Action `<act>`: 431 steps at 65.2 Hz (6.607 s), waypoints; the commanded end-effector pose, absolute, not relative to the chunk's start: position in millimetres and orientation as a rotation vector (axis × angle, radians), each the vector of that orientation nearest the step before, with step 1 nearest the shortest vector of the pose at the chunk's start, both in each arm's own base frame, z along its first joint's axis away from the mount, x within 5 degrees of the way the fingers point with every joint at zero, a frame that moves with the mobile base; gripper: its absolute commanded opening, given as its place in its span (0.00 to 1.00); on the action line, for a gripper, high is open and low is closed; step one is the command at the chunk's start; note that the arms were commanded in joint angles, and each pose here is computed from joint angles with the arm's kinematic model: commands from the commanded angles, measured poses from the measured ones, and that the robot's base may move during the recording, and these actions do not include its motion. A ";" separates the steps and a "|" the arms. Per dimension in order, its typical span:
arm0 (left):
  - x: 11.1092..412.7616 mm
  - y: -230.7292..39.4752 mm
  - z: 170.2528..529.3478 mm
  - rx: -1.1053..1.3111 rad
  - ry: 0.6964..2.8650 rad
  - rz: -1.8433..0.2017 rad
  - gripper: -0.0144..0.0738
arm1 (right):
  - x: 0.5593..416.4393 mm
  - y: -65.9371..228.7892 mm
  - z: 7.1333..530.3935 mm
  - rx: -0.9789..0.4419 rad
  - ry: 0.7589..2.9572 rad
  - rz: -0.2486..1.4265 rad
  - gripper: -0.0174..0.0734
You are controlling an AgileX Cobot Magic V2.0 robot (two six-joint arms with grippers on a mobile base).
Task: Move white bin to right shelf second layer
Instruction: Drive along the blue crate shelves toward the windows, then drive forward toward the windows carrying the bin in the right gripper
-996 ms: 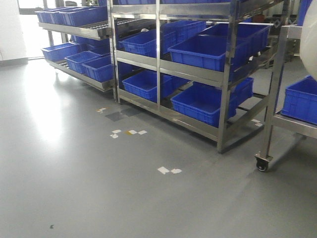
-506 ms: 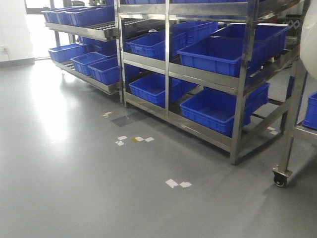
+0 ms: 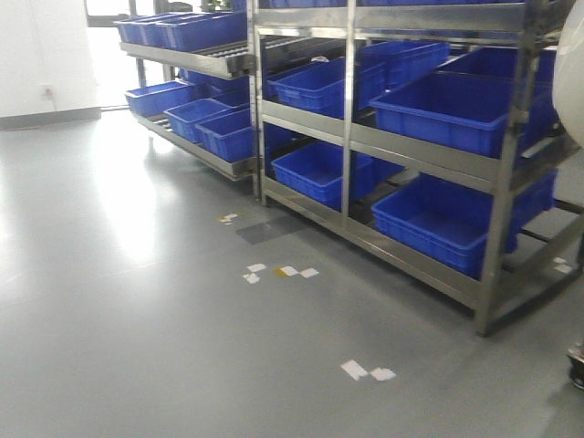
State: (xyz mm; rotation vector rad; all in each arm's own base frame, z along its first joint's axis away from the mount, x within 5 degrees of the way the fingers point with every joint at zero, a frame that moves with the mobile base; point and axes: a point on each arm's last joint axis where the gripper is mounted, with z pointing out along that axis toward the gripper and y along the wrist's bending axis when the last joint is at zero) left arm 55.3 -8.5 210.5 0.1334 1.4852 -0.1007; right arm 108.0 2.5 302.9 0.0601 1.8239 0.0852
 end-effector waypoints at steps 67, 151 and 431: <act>55.0 -8.0 207.8 0.115 1.420 -0.110 0.26 | 109.1 1.1 323.1 0.061 1.684 0.074 0.22; 55.0 -8.0 207.8 0.115 1.420 -0.110 0.26 | 109.1 1.1 323.1 0.061 1.684 0.074 0.22; 55.0 -8.0 207.8 0.115 1.420 -0.110 0.26 | 109.1 1.1 323.1 0.061 1.684 0.074 0.22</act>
